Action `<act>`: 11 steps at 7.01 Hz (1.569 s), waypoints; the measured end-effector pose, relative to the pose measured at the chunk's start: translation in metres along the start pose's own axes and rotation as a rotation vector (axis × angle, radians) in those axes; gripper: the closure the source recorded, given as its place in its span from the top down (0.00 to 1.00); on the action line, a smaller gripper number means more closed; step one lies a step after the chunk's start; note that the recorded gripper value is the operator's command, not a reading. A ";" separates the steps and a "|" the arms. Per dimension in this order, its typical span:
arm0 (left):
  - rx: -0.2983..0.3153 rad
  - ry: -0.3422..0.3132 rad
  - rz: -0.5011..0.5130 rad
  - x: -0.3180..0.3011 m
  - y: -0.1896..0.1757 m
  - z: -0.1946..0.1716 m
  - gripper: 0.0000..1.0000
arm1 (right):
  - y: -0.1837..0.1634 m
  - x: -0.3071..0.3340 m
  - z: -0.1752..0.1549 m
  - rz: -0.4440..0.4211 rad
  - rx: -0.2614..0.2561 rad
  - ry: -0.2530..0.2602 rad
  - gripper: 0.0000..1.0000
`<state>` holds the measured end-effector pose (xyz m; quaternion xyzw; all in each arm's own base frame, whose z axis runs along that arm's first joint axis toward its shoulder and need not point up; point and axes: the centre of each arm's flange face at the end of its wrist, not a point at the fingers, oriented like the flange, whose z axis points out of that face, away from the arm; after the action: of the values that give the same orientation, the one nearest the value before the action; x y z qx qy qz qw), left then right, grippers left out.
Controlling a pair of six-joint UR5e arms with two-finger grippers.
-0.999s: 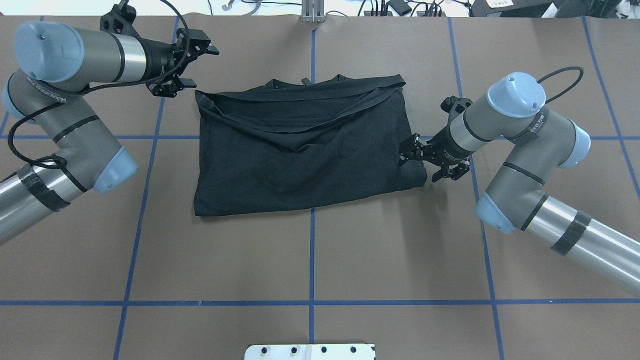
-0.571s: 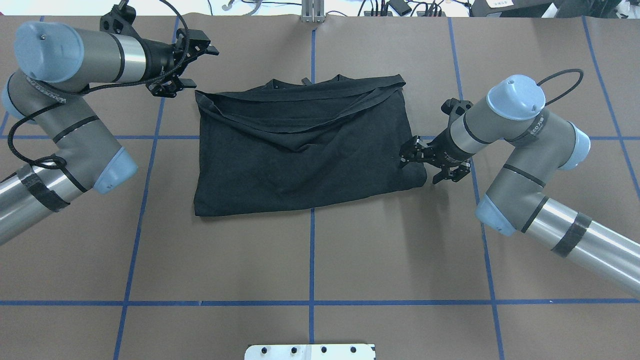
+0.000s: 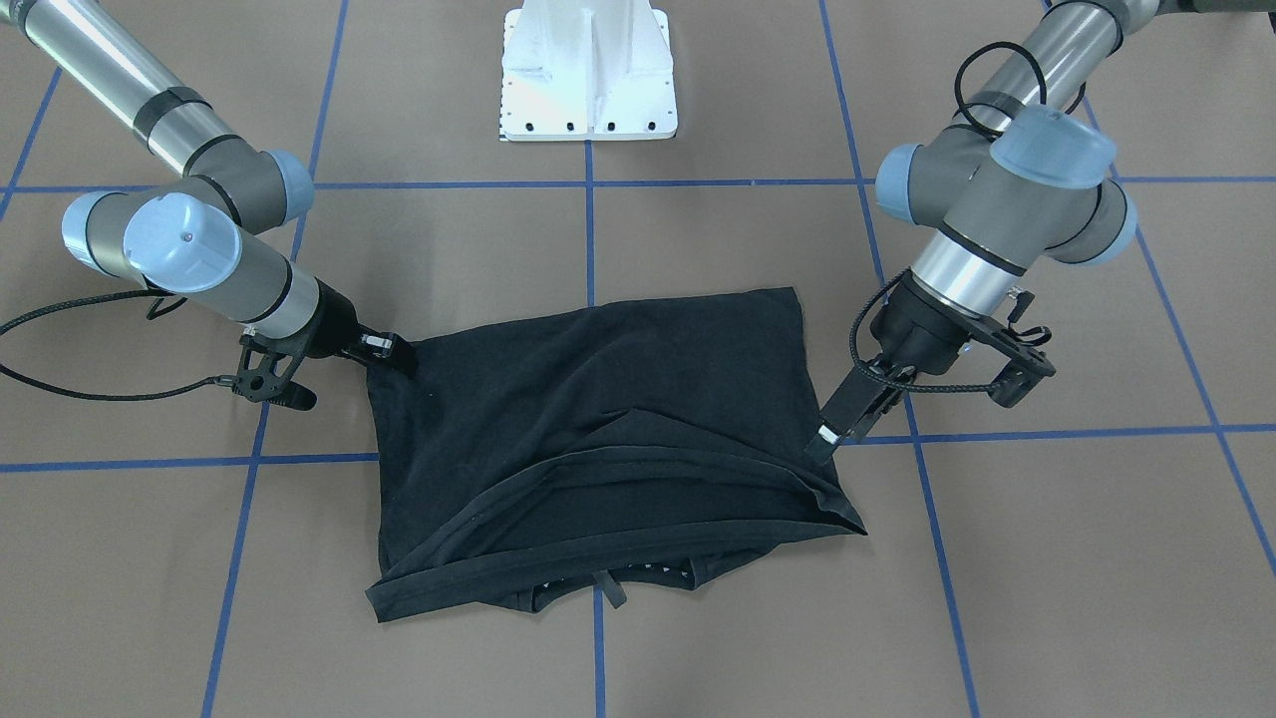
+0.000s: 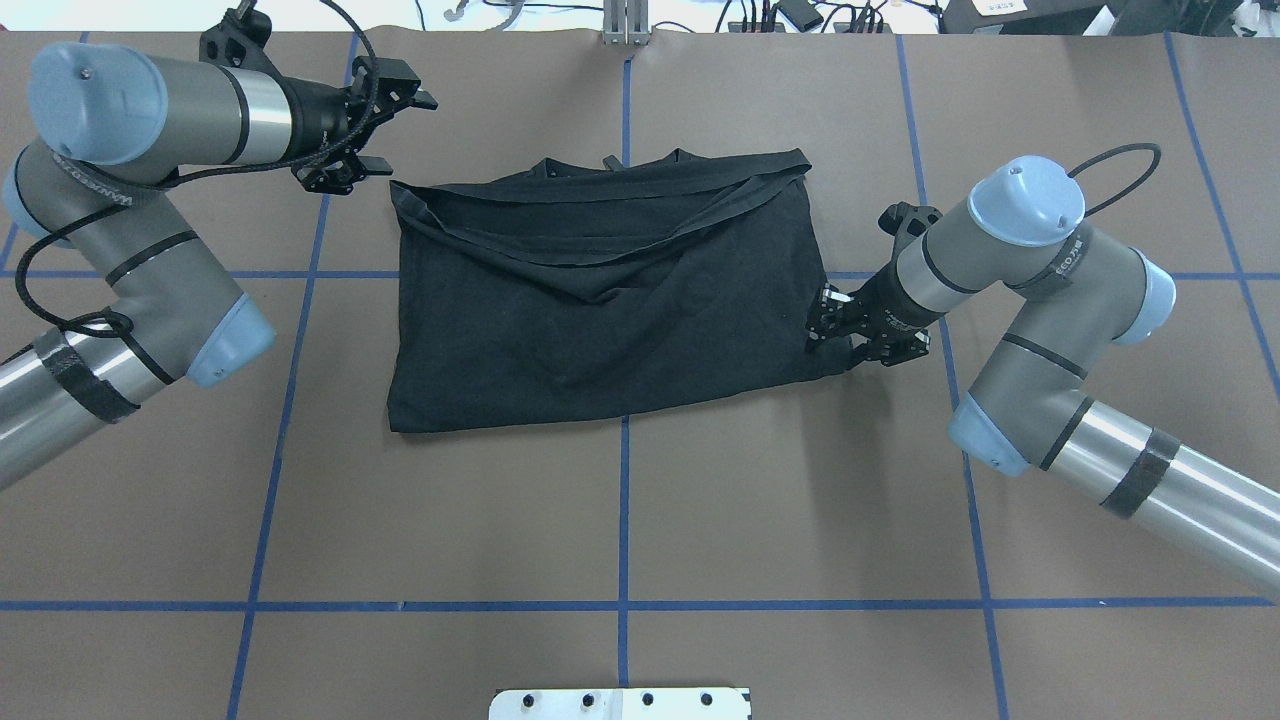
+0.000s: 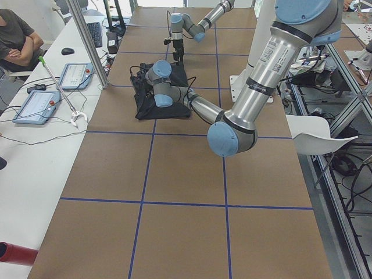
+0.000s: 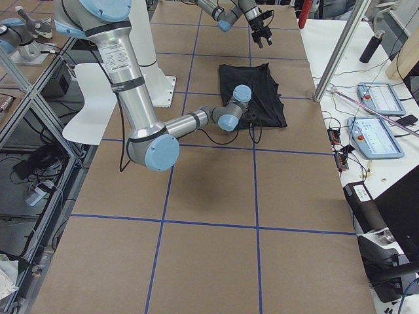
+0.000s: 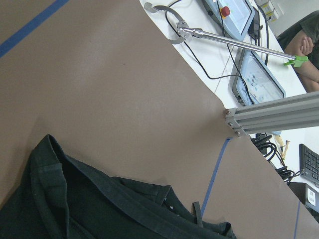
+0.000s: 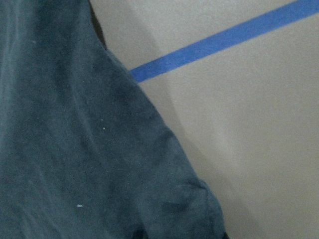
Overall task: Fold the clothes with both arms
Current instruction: 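Grasp the side edge of the folded shirt with the right gripper, then drag the shirt edge toward the robot with the right gripper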
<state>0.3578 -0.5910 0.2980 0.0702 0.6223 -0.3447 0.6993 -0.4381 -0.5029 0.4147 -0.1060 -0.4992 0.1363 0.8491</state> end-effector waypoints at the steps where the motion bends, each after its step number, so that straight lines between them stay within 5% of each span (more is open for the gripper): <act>1: 0.000 0.001 0.000 0.000 0.000 0.000 1.00 | 0.001 0.000 -0.001 0.000 -0.005 -0.002 0.00; 4: 0.003 0.003 0.000 0.001 -0.001 -0.001 1.00 | 0.013 0.001 -0.018 -0.053 -0.065 -0.034 0.00; 8: 0.008 0.004 -0.001 0.002 -0.005 -0.003 1.00 | 0.104 0.008 -0.070 -0.189 -0.321 -0.128 0.00; 11: 0.006 0.003 -0.002 0.001 -0.004 -0.002 1.00 | 0.213 -0.017 -0.043 -0.314 -0.520 -0.135 0.00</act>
<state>0.3535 -0.5937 0.2977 0.0724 0.6222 -0.3471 0.6979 -0.4351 -0.3104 0.3129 -0.2321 -0.5830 -0.1223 0.7690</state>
